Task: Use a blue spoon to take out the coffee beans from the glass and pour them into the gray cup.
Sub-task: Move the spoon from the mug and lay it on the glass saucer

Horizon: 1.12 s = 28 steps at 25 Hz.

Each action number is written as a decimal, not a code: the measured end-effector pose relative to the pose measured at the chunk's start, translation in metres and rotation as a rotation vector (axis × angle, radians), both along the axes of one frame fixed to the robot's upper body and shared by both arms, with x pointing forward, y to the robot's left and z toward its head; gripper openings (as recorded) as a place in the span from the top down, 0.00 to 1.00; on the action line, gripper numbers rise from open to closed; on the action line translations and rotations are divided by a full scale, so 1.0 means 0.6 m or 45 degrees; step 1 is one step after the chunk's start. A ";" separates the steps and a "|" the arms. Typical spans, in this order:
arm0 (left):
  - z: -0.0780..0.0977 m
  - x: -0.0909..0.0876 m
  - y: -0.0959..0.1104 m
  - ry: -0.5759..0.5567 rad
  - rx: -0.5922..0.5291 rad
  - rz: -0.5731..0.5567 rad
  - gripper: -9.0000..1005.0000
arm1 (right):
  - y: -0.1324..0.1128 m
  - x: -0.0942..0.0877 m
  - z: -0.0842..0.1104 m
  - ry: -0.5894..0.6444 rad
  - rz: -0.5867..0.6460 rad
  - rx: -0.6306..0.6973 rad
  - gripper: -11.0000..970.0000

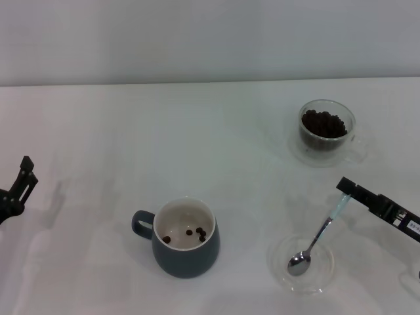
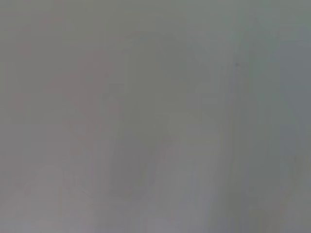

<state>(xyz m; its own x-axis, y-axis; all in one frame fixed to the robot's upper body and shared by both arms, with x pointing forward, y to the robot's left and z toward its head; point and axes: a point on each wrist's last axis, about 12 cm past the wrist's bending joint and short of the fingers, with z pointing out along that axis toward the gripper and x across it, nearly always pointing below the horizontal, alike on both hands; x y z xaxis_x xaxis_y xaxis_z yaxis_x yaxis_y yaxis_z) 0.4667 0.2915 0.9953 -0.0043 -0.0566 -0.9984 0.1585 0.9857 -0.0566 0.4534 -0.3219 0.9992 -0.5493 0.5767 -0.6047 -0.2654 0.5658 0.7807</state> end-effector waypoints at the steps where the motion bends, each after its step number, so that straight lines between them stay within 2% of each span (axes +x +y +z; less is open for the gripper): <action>1: 0.000 0.001 0.000 -0.001 0.000 -0.001 0.15 | 0.001 -0.001 -0.001 0.002 0.002 0.001 0.79; 15: 0.001 0.005 0.001 0.005 0.005 -0.006 0.15 | 0.024 -0.005 -0.007 0.018 0.028 0.028 0.79; 22: 0.001 0.006 0.002 0.009 0.008 -0.003 0.15 | 0.020 0.000 -0.008 0.012 -0.001 0.007 0.79; 28: 0.000 0.005 0.003 0.010 0.006 0.002 0.15 | 0.000 0.009 0.003 -0.044 -0.072 0.001 0.72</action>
